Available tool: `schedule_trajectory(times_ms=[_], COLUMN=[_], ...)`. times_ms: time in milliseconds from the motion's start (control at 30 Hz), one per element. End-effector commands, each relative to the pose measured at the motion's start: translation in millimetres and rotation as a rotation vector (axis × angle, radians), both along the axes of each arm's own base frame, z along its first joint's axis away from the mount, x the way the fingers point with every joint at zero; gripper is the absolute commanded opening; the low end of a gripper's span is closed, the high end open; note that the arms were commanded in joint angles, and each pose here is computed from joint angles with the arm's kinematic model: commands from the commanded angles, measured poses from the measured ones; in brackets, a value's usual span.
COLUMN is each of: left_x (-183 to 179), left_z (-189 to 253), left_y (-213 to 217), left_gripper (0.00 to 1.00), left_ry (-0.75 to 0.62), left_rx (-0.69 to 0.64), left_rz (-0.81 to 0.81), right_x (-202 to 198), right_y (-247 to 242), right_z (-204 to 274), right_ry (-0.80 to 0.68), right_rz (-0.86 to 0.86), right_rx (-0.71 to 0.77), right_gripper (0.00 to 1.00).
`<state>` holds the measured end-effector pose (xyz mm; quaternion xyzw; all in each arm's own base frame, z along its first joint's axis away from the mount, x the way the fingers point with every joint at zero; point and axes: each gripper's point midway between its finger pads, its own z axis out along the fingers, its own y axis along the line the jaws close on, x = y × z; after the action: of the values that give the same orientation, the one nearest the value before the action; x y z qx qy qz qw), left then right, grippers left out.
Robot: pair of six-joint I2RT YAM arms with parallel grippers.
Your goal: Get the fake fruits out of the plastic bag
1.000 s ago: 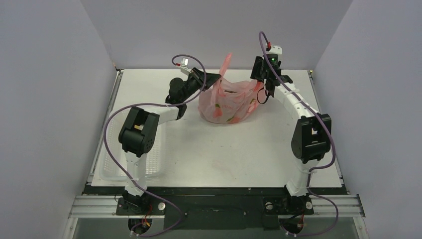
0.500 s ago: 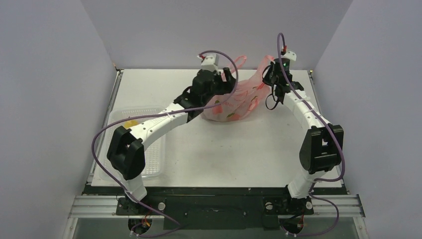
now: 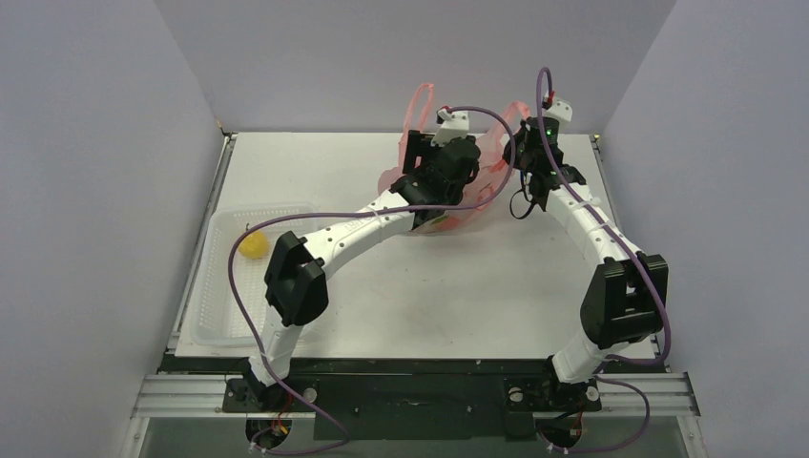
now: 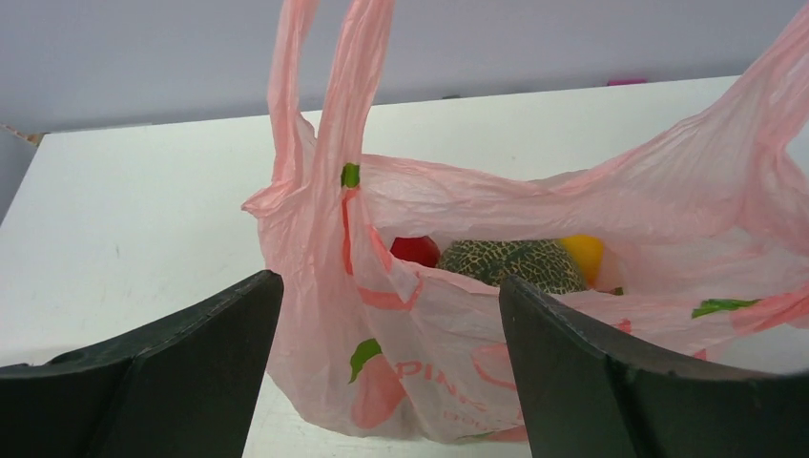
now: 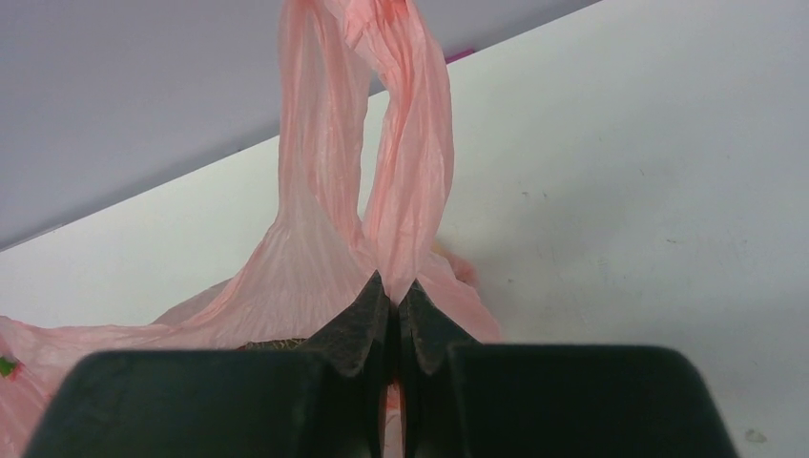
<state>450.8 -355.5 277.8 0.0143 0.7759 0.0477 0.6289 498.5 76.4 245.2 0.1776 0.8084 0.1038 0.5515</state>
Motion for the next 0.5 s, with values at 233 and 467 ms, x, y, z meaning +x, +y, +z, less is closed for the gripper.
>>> schedule_trajectory(times_ms=[233,467], left_x=[37,66], left_z=[14,-6], left_y=[13,16], left_gripper=[0.81,0.68], left_ry=[0.076,0.093], left_rx=[-0.107,-0.135], left_rz=[0.021,0.033], right_x=[-4,-10], right_y=[-2,-4], right_z=[34,39], right_ry=[-0.1,-0.109], right_rz=[-0.02,-0.021], right_rx=[0.031,0.024], right_gripper=[0.0,0.0])
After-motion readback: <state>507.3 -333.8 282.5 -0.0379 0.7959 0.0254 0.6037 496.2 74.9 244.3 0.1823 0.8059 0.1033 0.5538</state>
